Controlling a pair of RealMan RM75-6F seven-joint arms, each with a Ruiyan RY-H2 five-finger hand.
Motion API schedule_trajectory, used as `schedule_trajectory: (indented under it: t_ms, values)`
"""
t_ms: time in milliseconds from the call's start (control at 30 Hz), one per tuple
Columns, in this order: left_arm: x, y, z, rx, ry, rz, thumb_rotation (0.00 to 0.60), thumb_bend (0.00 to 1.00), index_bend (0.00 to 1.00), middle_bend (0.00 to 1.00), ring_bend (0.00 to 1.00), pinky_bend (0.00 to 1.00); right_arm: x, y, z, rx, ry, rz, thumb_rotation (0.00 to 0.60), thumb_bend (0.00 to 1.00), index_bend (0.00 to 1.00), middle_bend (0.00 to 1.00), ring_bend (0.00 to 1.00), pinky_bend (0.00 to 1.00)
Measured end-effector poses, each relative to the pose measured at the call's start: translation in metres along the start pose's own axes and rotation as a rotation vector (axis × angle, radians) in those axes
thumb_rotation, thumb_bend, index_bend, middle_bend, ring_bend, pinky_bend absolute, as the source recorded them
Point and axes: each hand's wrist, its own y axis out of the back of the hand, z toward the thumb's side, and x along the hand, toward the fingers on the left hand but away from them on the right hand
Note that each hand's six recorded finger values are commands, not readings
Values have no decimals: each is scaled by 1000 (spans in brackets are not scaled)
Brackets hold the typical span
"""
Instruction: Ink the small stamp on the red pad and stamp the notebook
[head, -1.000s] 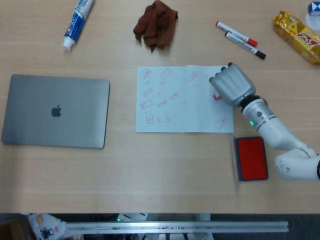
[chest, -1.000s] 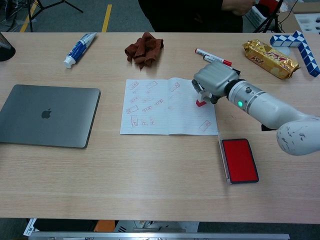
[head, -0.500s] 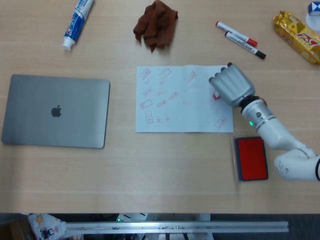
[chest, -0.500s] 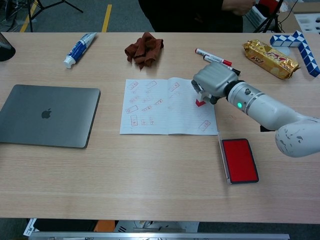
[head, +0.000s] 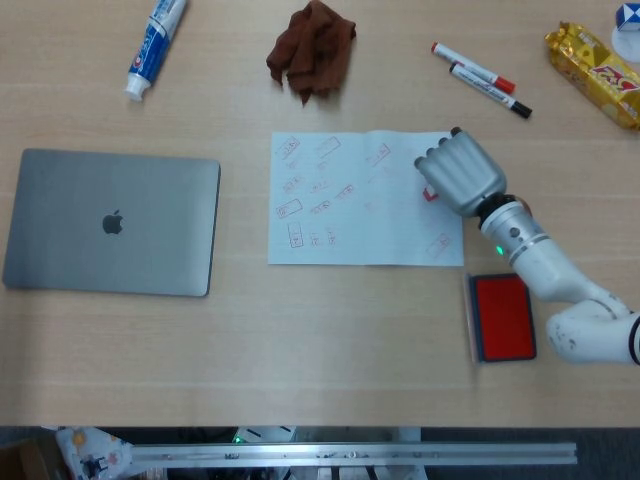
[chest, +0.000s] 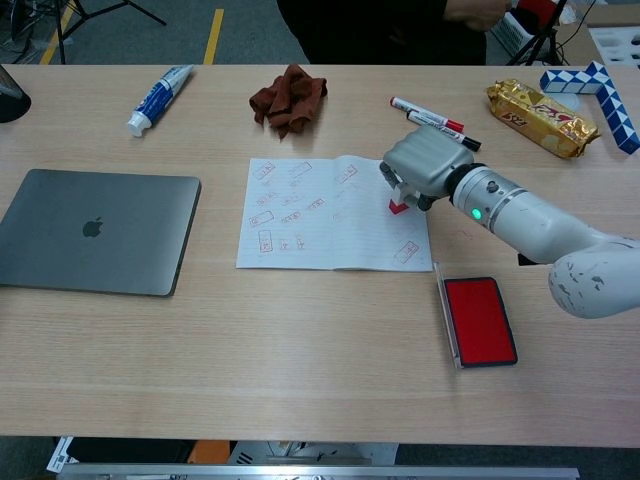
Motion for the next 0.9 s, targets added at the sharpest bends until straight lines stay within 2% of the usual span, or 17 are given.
schedule_trajectory:
  t_ms: [900]
  values:
    - [-1,-1,0,0,0,-2,600,286,0,0,0,43,1,1,6,5,10,-4,600,508,930,666,519,428]
